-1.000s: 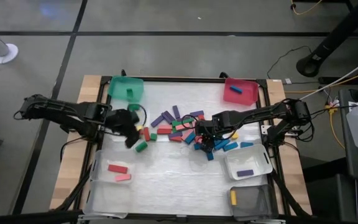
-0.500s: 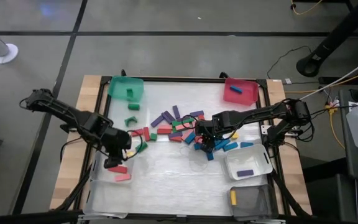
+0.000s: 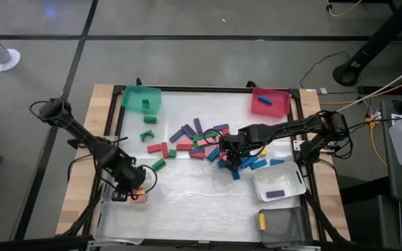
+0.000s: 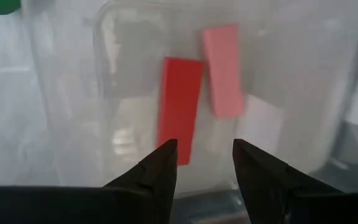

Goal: Sort blocks
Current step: Put the red block into the bottom transparent bin

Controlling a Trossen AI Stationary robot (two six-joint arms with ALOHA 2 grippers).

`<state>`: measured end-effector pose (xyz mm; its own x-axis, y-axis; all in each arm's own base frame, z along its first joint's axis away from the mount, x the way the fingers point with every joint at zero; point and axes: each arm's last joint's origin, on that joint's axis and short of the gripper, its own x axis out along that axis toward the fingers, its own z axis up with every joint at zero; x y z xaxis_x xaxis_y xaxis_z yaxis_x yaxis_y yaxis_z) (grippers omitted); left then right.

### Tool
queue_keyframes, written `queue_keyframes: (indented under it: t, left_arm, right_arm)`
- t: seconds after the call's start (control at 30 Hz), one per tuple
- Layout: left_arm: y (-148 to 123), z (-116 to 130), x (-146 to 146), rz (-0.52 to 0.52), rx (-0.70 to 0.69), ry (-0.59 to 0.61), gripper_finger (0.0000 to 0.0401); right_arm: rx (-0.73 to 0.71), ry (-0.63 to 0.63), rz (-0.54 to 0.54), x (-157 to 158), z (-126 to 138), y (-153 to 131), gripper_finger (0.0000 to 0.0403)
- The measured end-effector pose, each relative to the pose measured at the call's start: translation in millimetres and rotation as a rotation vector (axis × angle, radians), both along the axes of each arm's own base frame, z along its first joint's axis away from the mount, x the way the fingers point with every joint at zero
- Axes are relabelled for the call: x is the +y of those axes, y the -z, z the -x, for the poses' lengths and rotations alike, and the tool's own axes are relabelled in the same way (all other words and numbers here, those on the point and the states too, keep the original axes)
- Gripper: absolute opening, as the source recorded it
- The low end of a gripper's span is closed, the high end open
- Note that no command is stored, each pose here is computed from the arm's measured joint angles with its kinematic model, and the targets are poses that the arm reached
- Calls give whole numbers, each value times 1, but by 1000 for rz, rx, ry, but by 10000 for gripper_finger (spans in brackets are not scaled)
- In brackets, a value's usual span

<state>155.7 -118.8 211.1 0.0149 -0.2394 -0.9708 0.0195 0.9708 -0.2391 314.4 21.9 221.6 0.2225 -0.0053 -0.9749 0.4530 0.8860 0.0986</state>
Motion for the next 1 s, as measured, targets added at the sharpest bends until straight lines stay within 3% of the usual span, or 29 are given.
queue_keyframes:
  t: [0.37,1.0]
  left_arm:
    - [31,-11,-15,-101,98,48,143]
    - [58,-26,-25,-160,103,47,143]
  right_arm:
    - [-22,1,3,0,-2,-1,216]
    - [-16,-14,-12,1,-2,-1,216]
